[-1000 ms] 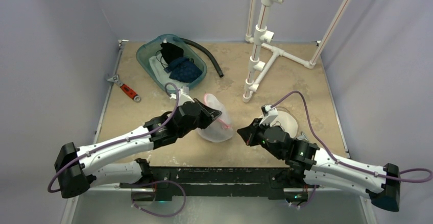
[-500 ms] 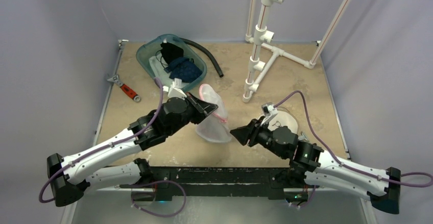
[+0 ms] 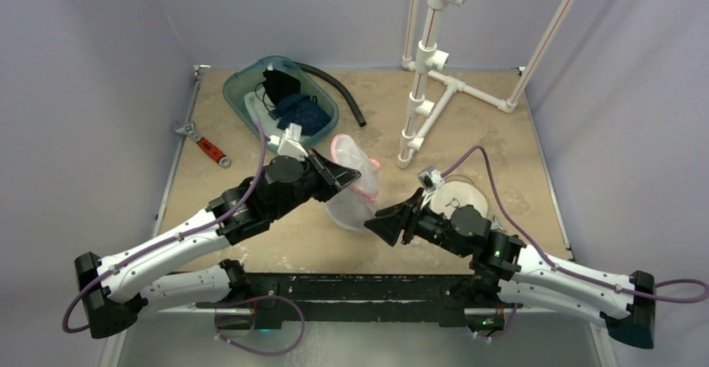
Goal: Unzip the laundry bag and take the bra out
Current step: Unzip the laundry bag at the center of the board.
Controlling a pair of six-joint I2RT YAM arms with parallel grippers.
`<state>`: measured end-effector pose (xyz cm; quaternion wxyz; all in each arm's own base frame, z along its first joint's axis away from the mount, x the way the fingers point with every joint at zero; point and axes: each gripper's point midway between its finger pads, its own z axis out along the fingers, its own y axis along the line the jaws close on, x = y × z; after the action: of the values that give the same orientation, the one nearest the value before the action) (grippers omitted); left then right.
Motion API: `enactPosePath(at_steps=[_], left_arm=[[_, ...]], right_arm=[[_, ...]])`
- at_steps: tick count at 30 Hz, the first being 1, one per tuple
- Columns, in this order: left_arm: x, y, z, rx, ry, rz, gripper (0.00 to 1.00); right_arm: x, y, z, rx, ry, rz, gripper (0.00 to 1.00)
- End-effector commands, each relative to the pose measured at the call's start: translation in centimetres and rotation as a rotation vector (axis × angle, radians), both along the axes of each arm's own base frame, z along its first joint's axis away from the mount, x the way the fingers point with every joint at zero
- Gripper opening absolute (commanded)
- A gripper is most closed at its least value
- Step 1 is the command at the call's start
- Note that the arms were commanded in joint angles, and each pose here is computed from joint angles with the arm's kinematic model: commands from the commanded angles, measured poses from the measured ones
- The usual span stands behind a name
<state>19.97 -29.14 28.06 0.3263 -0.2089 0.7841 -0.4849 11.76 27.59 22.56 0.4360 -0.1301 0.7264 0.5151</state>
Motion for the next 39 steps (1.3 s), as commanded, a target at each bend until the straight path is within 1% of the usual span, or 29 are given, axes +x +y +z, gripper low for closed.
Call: enactPosePath(at_steps=[1, 7, 15, 20, 26, 34, 39], left_arm=[[-0.5, -0.3, 6.2, -0.109, -0.123, -0.052, 0.0], [-1.1, -0.4, 7.2, -0.13, -0.139, -0.087, 0.0], [-2.4, 0.0, 8.9, -0.126, -0.193, -0.15, 0.0], [-2.9, 0.9, 9.8, -0.139, -0.212, -0.142, 0.0], [-3.3, 0.9, 10.8, -0.162, -0.222, -0.16, 0.0], [-3.9, 0.9, 11.6, -0.183, -0.227, -0.19, 0.0], [-4.2, 0.9, 11.9, -0.194, -0.23, -0.198, 0.0]], right_arm=[[-0.1, 0.7, 2.7, 0.073, -0.06, 0.026, 0.6], [0.0, 0.3, 3.8, 0.122, -0.079, 0.011, 0.6], [-1.0, -0.4, 6.8, 0.222, -0.141, 0.046, 0.68], [-1.3, 0.5, 7.0, 0.206, -0.142, 0.09, 0.68], [-1.2, 0.7, 7.6, 0.228, -0.152, 0.091, 0.68], [-1.2, 0.4, 10.2, 0.311, -0.21, 0.088, 0.65], [-0.6, 1.1, 10.3, 0.287, -0.21, 0.08, 0.63]])
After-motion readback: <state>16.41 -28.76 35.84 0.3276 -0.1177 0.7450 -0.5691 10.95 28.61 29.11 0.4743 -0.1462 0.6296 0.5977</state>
